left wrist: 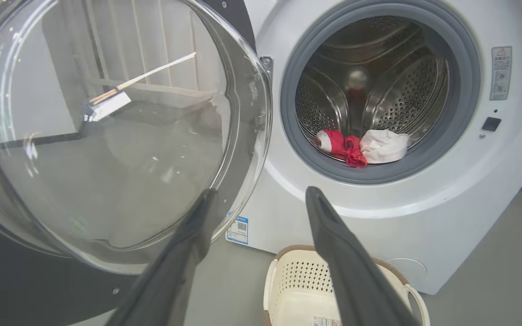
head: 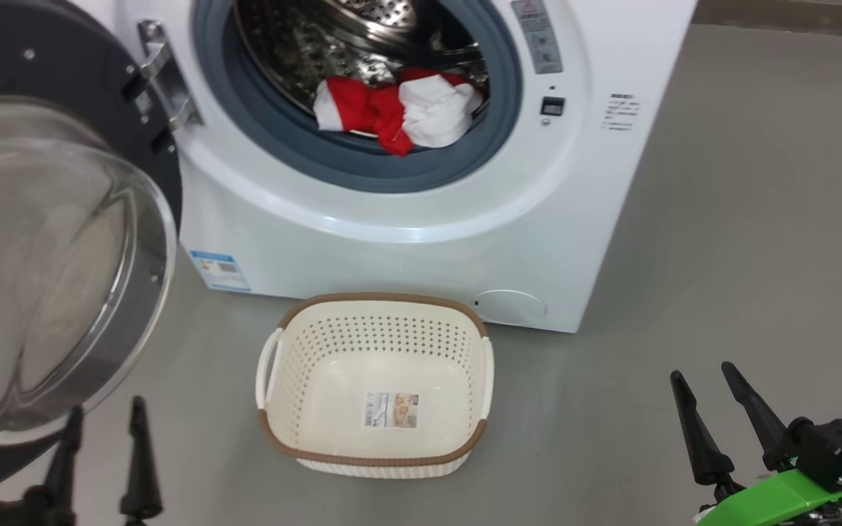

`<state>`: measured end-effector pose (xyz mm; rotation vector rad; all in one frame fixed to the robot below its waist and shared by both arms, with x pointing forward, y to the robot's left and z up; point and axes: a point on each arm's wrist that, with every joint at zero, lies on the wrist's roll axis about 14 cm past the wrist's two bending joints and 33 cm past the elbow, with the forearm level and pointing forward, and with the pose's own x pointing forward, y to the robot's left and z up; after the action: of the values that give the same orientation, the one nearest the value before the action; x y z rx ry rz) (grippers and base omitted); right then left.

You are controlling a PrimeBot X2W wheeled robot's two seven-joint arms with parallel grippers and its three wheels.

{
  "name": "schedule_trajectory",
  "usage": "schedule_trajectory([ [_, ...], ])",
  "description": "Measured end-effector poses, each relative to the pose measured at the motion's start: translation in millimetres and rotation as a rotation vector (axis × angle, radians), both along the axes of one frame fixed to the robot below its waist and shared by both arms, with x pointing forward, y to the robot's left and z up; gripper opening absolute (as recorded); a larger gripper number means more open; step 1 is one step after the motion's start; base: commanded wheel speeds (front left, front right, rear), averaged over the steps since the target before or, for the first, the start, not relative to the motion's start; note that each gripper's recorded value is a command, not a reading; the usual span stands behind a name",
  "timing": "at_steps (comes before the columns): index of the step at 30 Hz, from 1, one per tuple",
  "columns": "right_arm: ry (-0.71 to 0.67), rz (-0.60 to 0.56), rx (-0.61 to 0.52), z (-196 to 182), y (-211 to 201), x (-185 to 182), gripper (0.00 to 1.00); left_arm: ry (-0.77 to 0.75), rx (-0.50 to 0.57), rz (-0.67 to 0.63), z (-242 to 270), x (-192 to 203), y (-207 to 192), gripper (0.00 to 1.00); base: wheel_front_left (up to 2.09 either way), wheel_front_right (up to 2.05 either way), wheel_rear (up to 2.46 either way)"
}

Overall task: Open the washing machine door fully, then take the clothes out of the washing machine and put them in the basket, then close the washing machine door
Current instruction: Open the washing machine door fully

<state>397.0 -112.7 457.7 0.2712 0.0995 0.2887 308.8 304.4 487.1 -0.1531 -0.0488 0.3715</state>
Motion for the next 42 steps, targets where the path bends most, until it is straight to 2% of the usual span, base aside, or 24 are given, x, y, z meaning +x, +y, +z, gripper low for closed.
schedule_trajectory([
  [9, -0.007, -0.115, 0.001, 4, -37, -14, 1.00, -0.036, -0.013, -0.190, 8, 25, -56, 1.00, 0.00, 0.00, 0.00],
  [28, -0.014, -0.314, -0.010, 7, -102, -37, 1.00, -0.052, -0.091, -0.430, 7, 60, -133, 1.00, 0.00, 0.00, 0.00],
  [42, 0.016, -0.330, -0.010, -2, -106, -41, 1.00, -0.042, -0.119, -0.425, 2, 62, -131, 1.00, 0.00, 0.00, 0.00],
])
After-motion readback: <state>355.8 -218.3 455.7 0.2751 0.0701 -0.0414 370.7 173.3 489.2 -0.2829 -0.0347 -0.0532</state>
